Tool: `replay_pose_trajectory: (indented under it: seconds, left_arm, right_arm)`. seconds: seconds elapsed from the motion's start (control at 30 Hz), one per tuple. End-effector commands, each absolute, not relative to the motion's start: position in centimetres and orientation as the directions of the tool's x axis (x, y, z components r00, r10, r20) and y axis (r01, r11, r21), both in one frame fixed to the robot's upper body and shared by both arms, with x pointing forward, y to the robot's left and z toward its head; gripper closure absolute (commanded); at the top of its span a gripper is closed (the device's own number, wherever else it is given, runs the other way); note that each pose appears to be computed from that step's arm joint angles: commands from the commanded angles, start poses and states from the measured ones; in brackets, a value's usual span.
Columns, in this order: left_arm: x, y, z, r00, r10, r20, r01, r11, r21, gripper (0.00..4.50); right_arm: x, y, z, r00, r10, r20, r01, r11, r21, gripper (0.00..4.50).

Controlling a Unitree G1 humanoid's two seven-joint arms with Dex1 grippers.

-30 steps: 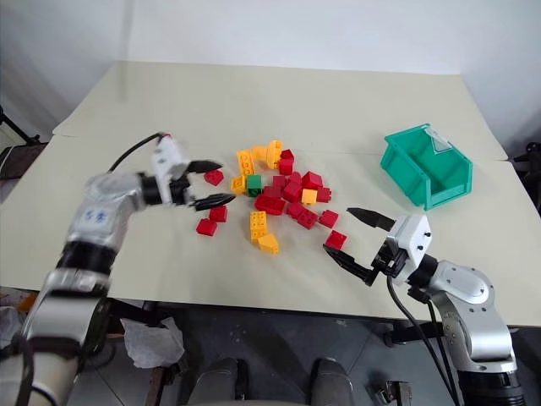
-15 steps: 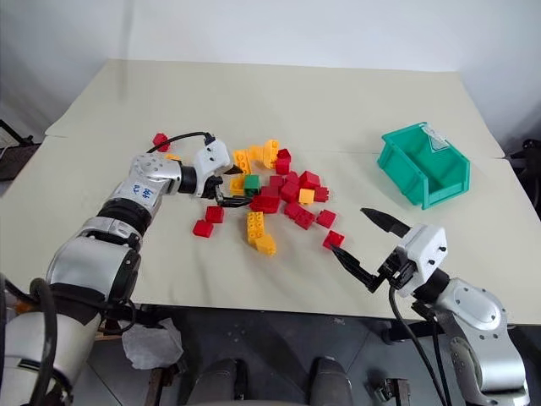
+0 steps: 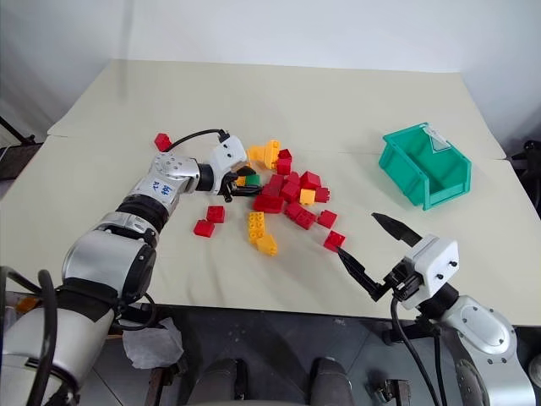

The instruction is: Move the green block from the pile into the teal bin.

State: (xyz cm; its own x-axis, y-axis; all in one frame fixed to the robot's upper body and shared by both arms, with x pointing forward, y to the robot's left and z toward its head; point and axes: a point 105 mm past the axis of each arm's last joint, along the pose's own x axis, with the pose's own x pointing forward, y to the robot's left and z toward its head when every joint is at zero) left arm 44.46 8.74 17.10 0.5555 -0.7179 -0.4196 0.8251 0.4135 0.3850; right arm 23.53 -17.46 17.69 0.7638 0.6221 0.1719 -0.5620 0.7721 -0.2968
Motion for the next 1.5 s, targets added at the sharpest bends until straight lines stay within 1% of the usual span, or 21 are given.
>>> replay_pose_trajectory:
  seconds: [0.03, 0.13, 0.2, 0.27, 0.4, 0.43, 0.57, 0.67, 0.77, 0.8, 1.03, 1.17, 1.2, 1.27, 1.37, 1.5]
  left_arm:
    - [44.2, 8.9, 17.0, 0.533, -0.736, -0.418, 0.843, 0.418, 0.337, 2.91]
    - [44.1, 9.1, 17.5, 0.528, -0.76, -0.379, 0.846, 0.433, 0.311, 2.91]
    - [43.8, 9.2, 19.3, 0.502, -0.814, -0.291, 0.855, 0.418, 0.305, 2.91]
    - [43.9, 9.5, 20.4, 0.506, -0.829, -0.241, 0.851, 0.433, 0.296, 2.91]
    - [43.6, 10.1, 21.2, 0.486, -0.844, -0.227, 0.856, 0.407, 0.32, 2.91]
    - [43.6, 10.4, 21.2, 0.496, -0.837, -0.23, 0.852, 0.418, 0.315, 2.91]
    - [44.4, 11.0, 20.2, 0.574, -0.776, -0.261, 0.8, 0.464, 0.38, 2.06]
    - [45.0, 10.8, 19.9, 0.631, -0.738, -0.241, 0.756, 0.515, 0.404, 1.07]
    - [45.2, 10.5, 18.6, 0.652, -0.706, -0.275, 0.744, 0.525, 0.413, 0.15]
    - [45.1, 10.2, 18.1, 0.638, -0.714, -0.289, 0.759, 0.518, 0.395, 0.03]
    - [44.7, 8.3, 16.2, 0.603, -0.728, -0.327, 0.794, 0.51, 0.33, 0.03]
    - [44.9, 8.2, 15.4, 0.618, -0.698, -0.361, 0.786, 0.536, 0.307, 0.03]
    - [44.8, 8.3, 14.9, 0.612, -0.689, -0.389, 0.791, 0.531, 0.304, 0.03]
    - [45.1, 8.9, 14.3, 0.634, -0.645, -0.428, 0.771, 0.57, 0.283, 0.03]
    - [45.0, 9.4, 14.2, 0.627, -0.627, -0.462, 0.773, 0.577, 0.264, 0.67]
    - [44.6, 9.9, 13.9, 0.586, -0.637, -0.501, 0.802, 0.544, 0.246, 1.88]
  right_arm:
    - [22.9, -17.5, 19.1, 0.763, 0.607, 0.222, -0.526, 0.783, -0.332, 0.0]
    - [22.9, -17.5, 19.1, 0.763, 0.607, 0.222, -0.526, 0.783, -0.332, 0.0]
    - [23.1, -17.5, 19.1, 0.761, 0.609, 0.223, -0.528, 0.782, -0.332, 0.0]
    - [23.2, -17.5, 19.1, 0.758, 0.613, 0.221, -0.531, 0.778, -0.335, 0.0]
    - [23.3, -17.4, 19.0, 0.757, 0.617, 0.216, -0.537, 0.775, -0.334, 0.0]
    - [23.4, -17.4, 19.0, 0.757, 0.617, 0.216, -0.537, 0.775, -0.333, 0.0]
    - [23.5, -17.3, 18.9, 0.756, 0.619, 0.214, -0.541, 0.774, -0.33, 0.0]
    - [23.6, -17.2, 18.9, 0.754, 0.62, 0.217, -0.541, 0.774, -0.329, 0.0]
    - [23.6, -17.2, 19.1, 0.755, 0.618, 0.221, -0.538, 0.776, -0.33, 0.0]
    - [23.6, -17.2, 19.1, 0.756, 0.616, 0.222, -0.536, 0.776, -0.331, 0.0]
    - [23.4, -17.1, 19.2, 0.761, 0.608, 0.228, -0.528, 0.784, -0.328, 0.0]
    - [23.3, -17.0, 19.3, 0.762, 0.604, 0.232, -0.523, 0.786, -0.328, 0.0]
    - [23.3, -17.0, 19.3, 0.763, 0.603, 0.233, -0.521, 0.788, -0.328, 0.0]
    - [23.3, -17.1, 19.4, 0.766, 0.597, 0.238, -0.515, 0.792, -0.329, 0.0]
    - [23.2, -17.2, 19.5, 0.769, 0.592, 0.242, -0.508, 0.795, -0.331, 0.0]
    - [23.3, -17.1, 19.5, 0.769, 0.59, 0.249, -0.504, 0.797, -0.332, 0.0]
